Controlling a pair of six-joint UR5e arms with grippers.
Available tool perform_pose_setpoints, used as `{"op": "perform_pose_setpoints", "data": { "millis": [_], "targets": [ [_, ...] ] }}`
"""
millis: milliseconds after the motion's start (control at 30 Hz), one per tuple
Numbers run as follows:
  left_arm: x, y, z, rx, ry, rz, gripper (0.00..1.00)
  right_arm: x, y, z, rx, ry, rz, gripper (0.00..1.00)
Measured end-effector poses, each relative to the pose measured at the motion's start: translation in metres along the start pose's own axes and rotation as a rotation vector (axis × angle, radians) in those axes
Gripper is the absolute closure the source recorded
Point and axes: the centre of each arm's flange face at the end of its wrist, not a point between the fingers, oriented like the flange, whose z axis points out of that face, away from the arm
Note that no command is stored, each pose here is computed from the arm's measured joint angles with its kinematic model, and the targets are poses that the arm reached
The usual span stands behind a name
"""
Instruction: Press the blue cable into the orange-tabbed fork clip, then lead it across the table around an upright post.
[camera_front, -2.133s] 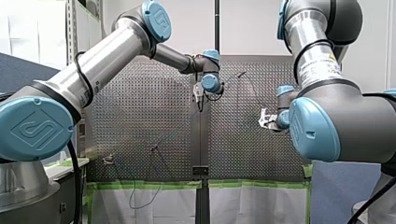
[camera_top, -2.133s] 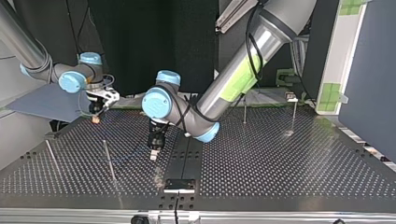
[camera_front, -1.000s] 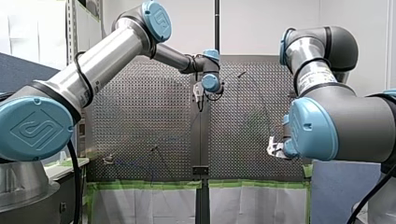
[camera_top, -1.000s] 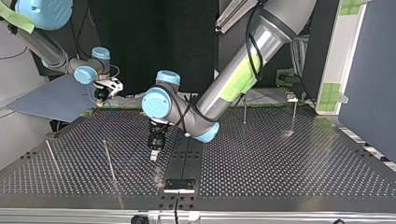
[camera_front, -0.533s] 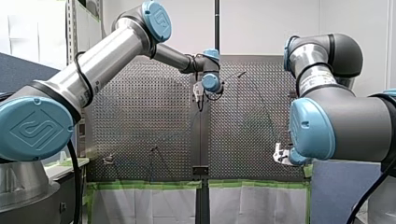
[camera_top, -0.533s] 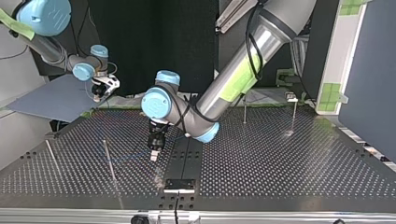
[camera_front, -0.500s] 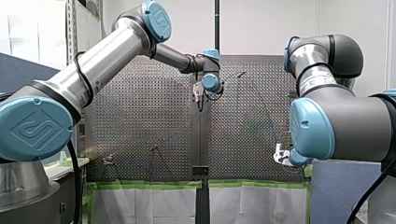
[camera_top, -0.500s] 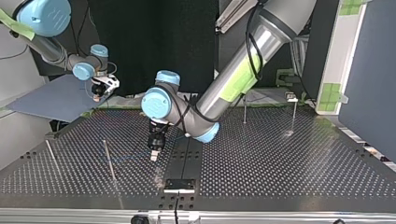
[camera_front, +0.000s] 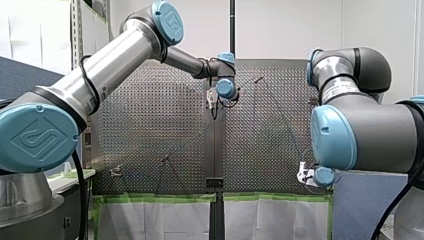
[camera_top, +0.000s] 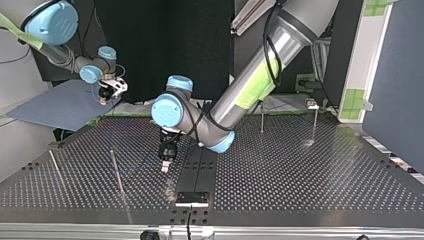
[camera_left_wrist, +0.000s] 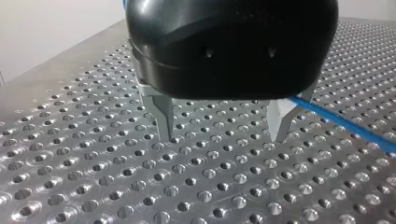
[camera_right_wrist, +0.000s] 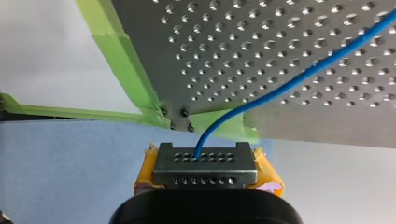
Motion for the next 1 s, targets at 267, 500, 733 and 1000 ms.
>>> {"op": "perform_pose_setpoints", "data": {
  "millis": [267, 500, 733, 1000],
  "targets": [
    [0.000, 0.000, 0.000, 0.000, 0.001, 0.001, 0.00, -0.012, 0.010, 0.005, -0.016, -0.009, 0.025, 1.00],
    [0.000, 0.000, 0.000, -0.001, 0.001, 0.001, 0.00, -0.020, 0.016, 0.006, -0.031, -0.015, 0.030, 1.00],
    [0.000, 0.000, 0.000, -0.001, 0.001, 0.001, 0.00, -0.029, 0.023, 0.010, -0.042, -0.015, 0.035, 1.00],
    [0.000, 0.000, 0.000, -0.001, 0.001, 0.001, 0.00, -0.031, 0.026, 0.012, -0.047, -0.008, 0.038, 1.00]
  ]
}}
